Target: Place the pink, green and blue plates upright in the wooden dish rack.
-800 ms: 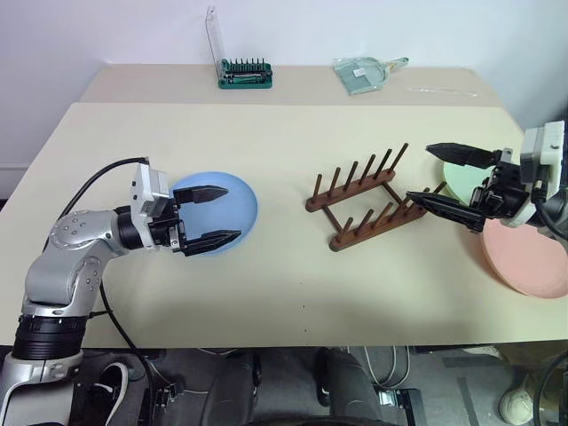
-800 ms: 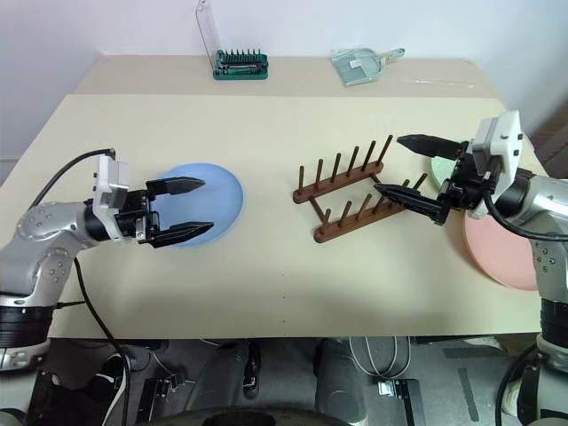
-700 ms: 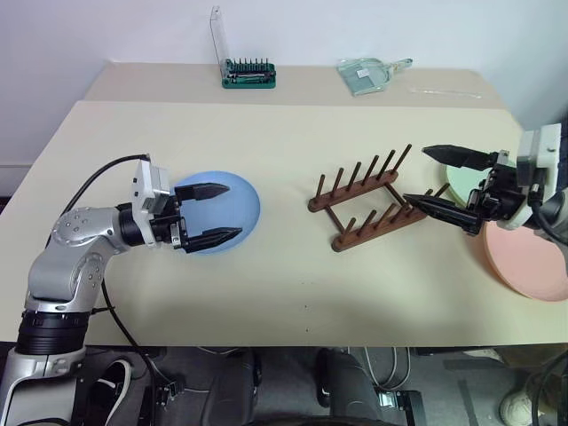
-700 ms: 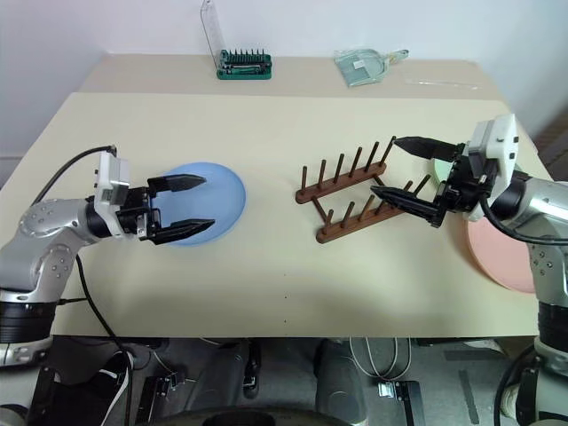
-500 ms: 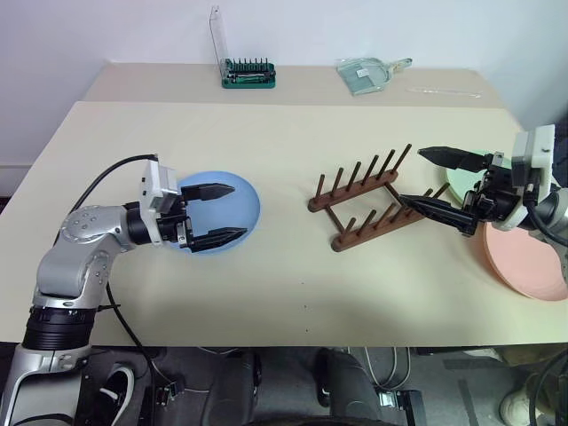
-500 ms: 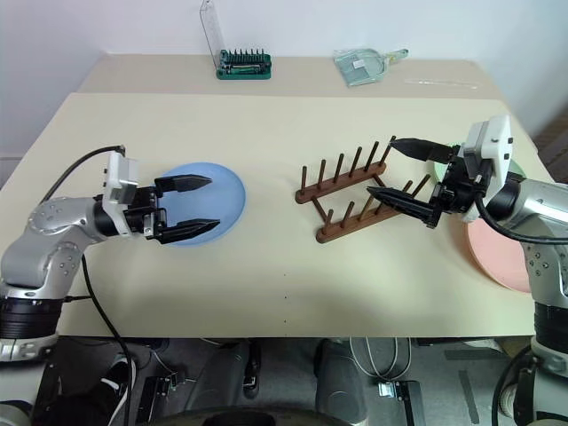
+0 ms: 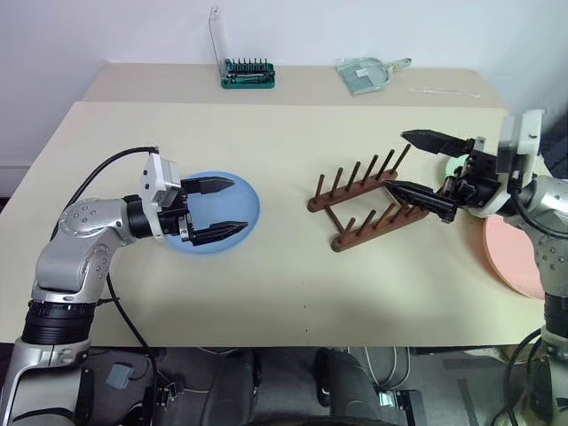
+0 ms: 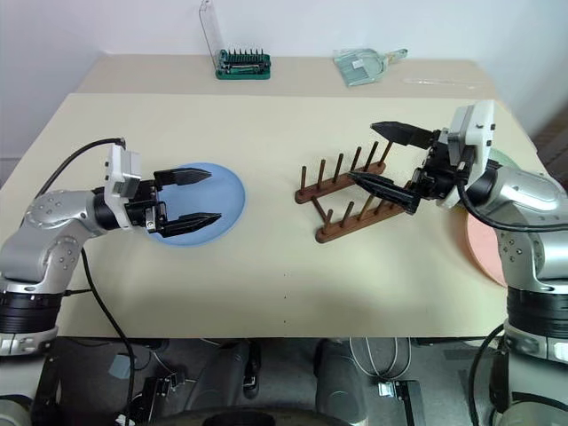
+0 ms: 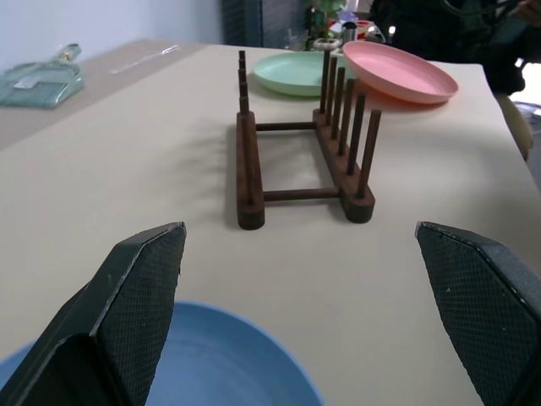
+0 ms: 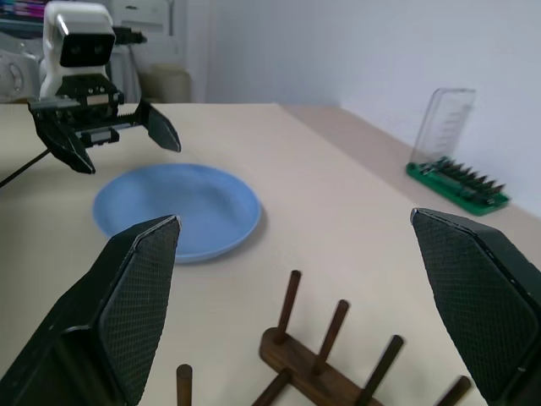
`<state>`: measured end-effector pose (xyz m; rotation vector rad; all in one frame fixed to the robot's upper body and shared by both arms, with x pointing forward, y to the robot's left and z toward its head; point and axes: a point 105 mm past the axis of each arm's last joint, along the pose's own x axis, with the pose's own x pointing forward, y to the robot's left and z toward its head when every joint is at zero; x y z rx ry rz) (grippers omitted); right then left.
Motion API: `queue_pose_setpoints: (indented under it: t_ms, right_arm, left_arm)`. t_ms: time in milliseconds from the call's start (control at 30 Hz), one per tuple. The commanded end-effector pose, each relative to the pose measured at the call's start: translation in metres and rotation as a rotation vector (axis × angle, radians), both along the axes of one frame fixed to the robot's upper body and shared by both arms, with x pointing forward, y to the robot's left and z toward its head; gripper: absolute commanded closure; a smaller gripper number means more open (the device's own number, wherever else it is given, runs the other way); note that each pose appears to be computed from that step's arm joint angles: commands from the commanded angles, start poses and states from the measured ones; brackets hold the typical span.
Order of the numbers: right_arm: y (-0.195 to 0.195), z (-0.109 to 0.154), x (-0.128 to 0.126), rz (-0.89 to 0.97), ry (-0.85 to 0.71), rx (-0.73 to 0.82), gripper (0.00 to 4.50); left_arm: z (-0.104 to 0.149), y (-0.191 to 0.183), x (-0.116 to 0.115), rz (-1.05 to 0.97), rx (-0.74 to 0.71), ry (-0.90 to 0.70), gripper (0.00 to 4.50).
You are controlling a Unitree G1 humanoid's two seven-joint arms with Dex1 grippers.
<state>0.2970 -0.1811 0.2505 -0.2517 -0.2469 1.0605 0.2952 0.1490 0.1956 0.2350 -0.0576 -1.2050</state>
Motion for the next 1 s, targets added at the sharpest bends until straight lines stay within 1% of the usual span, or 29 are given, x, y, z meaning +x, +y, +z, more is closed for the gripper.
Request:
queue_pose_setpoints:
  t_ms: [33,100,167,233,300,367,433,500,633,667,767,867,933,1000]
  right_arm:
    - [-0.004,0.009,-0.004,-0.004,-0.049,0.008,0.04]
    - [-0.004,0.008,-0.004,-0.007,-0.052,0.005,0.04]
    - [-0.003,0.008,-0.004,-0.015,-0.058,0.005,0.04]
    - [-0.007,0.009,-0.004,-0.033,-0.066,0.011,0.04]
    - [-0.006,0.009,-0.005,-0.043,-0.074,0.013,0.04]
    - [-0.010,0.009,-0.007,-0.069,-0.081,0.012,0.04]
    - [-0.018,0.009,-0.012,-0.099,-0.084,0.013,0.04]
    - [-0.021,0.007,-0.016,-0.119,-0.087,0.012,0.04]
    - [-0.023,0.004,-0.020,-0.148,-0.094,0.022,0.04]
    - [-0.023,0.003,-0.021,-0.151,-0.095,0.025,0.04]
    - [-0.022,0.002,-0.023,-0.160,-0.100,0.033,0.04]
    - [-0.023,0.001,-0.023,-0.169,-0.103,0.036,0.04]
    - [-0.024,0.001,-0.023,-0.174,-0.106,0.040,0.04]
    - [-0.024,0.000,-0.022,-0.177,-0.107,0.040,0.04]
  left_arm:
    - [0.009,-0.006,-0.004,-0.023,0.013,-0.024,0.00]
    - [0.010,-0.011,-0.003,-0.043,0.005,-0.008,0.00]
    - [0.005,-0.020,-0.004,-0.072,0.018,0.042,0.00]
    - [-0.008,-0.043,-0.004,-0.101,0.036,0.063,0.00]
    - [-0.015,-0.060,-0.005,-0.119,0.032,0.089,0.00]
    - [-0.025,-0.084,-0.005,-0.155,0.044,0.133,0.00]
    - [-0.043,-0.104,0.001,-0.142,0.125,0.154,0.00]
    - [-0.057,-0.113,0.008,-0.098,0.193,0.129,0.00]
    - [-0.071,-0.129,0.006,-0.088,0.248,0.133,0.00]
    - [-0.074,-0.133,0.010,-0.063,0.254,0.143,0.00]
    - [-0.077,-0.140,0.025,0.027,0.266,0.129,0.00]
    - [-0.076,-0.147,0.039,0.093,0.239,0.141,0.00]
    - [-0.078,-0.151,0.045,0.099,0.240,0.138,0.00]
    - [-0.079,-0.157,0.041,0.040,0.240,0.147,0.00]
